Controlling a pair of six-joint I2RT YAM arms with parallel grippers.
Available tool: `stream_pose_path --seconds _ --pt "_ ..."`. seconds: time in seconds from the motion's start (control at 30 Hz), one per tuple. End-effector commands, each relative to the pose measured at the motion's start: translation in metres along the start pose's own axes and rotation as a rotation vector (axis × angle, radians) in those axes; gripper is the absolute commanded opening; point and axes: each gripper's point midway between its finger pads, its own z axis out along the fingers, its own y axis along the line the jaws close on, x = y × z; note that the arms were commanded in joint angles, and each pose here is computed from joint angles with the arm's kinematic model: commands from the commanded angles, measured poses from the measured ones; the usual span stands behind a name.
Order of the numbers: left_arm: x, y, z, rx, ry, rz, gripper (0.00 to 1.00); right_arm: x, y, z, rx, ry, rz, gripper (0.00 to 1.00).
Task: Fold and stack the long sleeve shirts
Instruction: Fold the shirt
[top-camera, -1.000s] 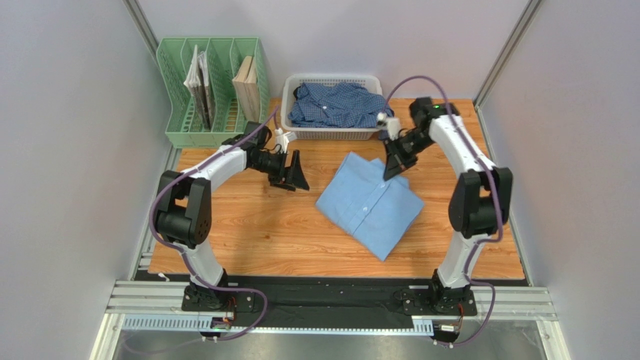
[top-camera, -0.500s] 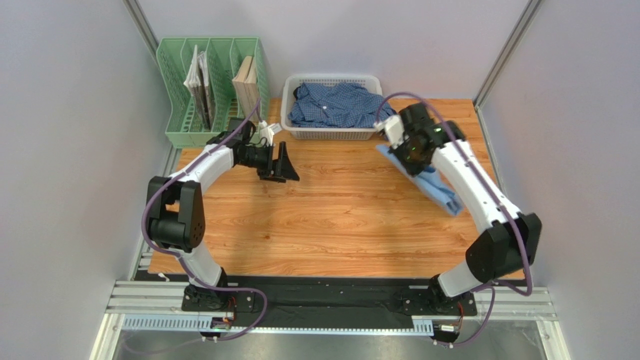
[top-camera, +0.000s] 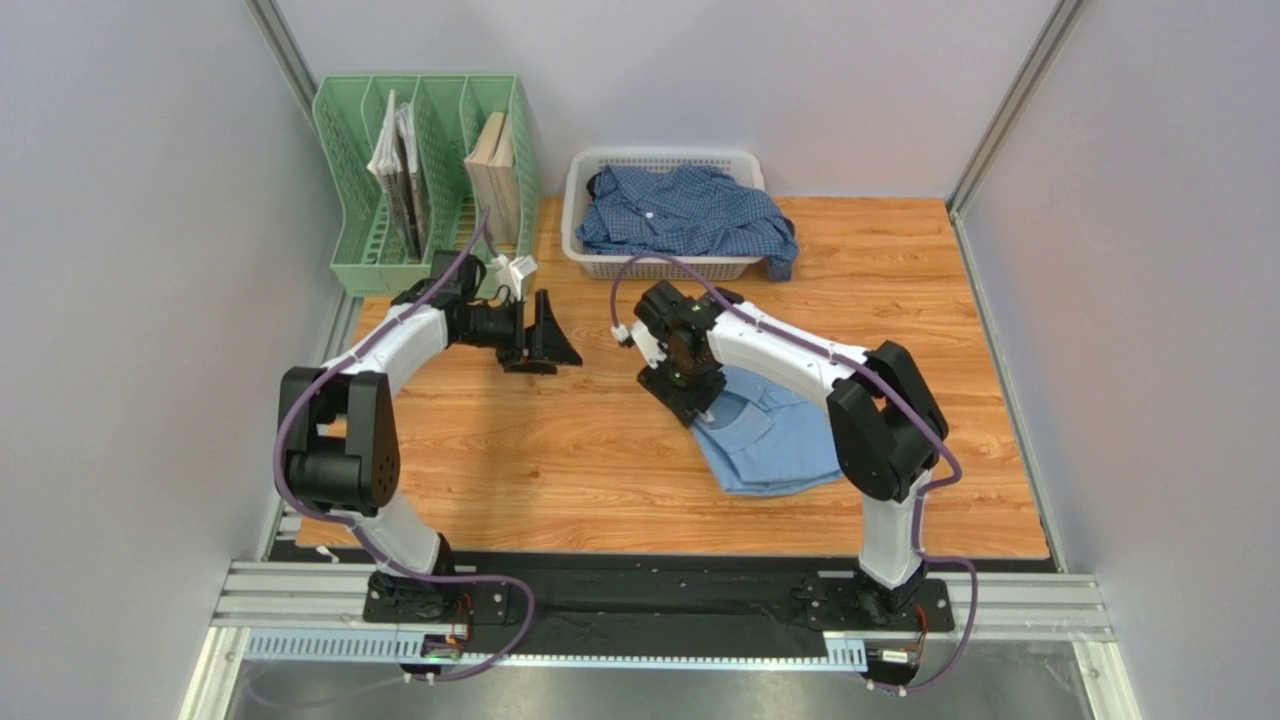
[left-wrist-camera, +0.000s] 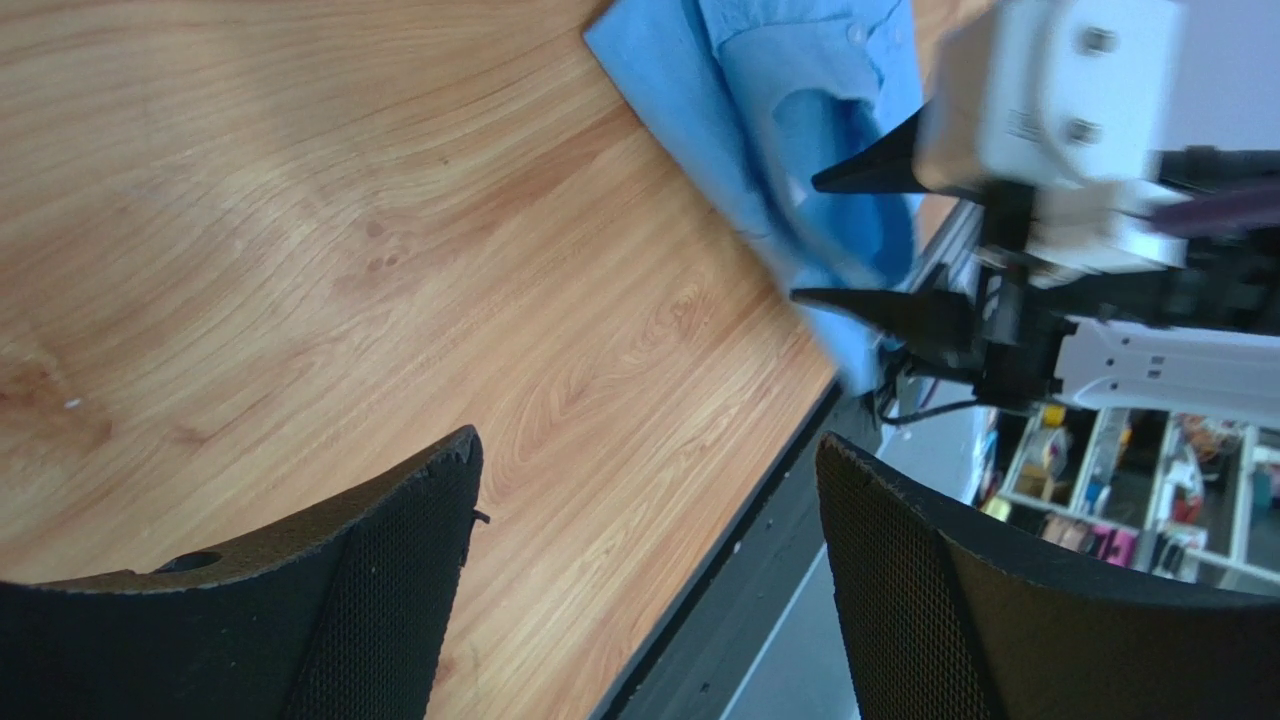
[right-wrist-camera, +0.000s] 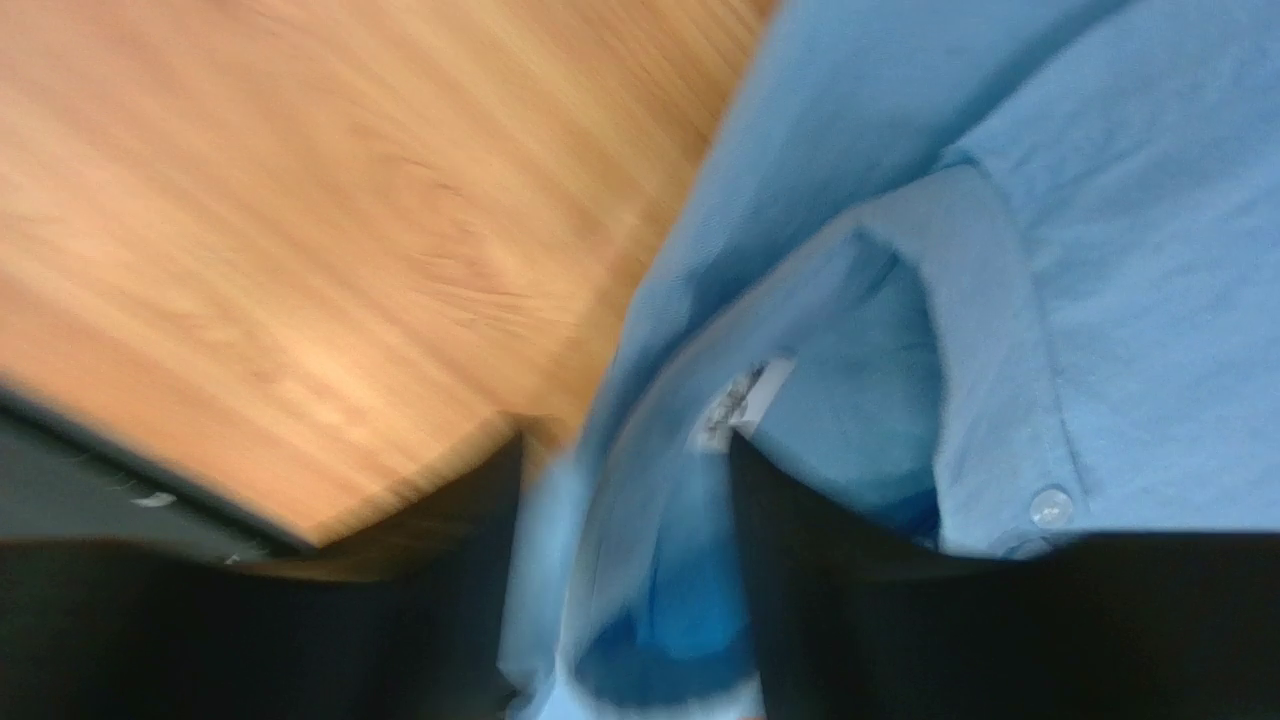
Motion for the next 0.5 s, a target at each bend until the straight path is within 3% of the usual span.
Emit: stream_pose_path --seconds 0.0,0.03,0.13,0.23,0.27,0.37,0.47 --pt "-0.014 -0.009 -0.02 0.047 -0.096 0.002 0.87 -0.05 0.056 -0.066 -0.337 -0.173 0.04 0.67" --pt "-0.015 -0.006 -0.024 0.042 -0.107 0.002 0.87 -0.048 0.056 -0.081 -0.376 -0.18 0.041 0.73" --pt "-0.011 -0.012 -0.027 0.047 -0.113 0.032 0.87 -0.055 0.037 -0.127 -0.461 -0.291 0.027 0.73" --pt "-0.004 -0.013 -0.027 0.054 -0.103 0.023 0.84 -0.043 -0.016 -0.11 -0.37 -0.271 0.017 0.55" --pt "-0.002 -0.013 -0.026 0.053 -0.1 0.022 0.84 -0.035 -0.031 -0.097 -0.334 -0.234 0.019 0.44" --pt "0.003 -0.009 -0.022 0.056 -0.075 0.0 0.82 -0.011 -0.081 -0.054 -0.248 -0.126 0.017 0.26" --pt "0.004 -0.006 -0.02 0.056 -0.064 -0.017 0.82 0.014 -0.106 -0.022 -0.233 -0.044 0.043 0.19"
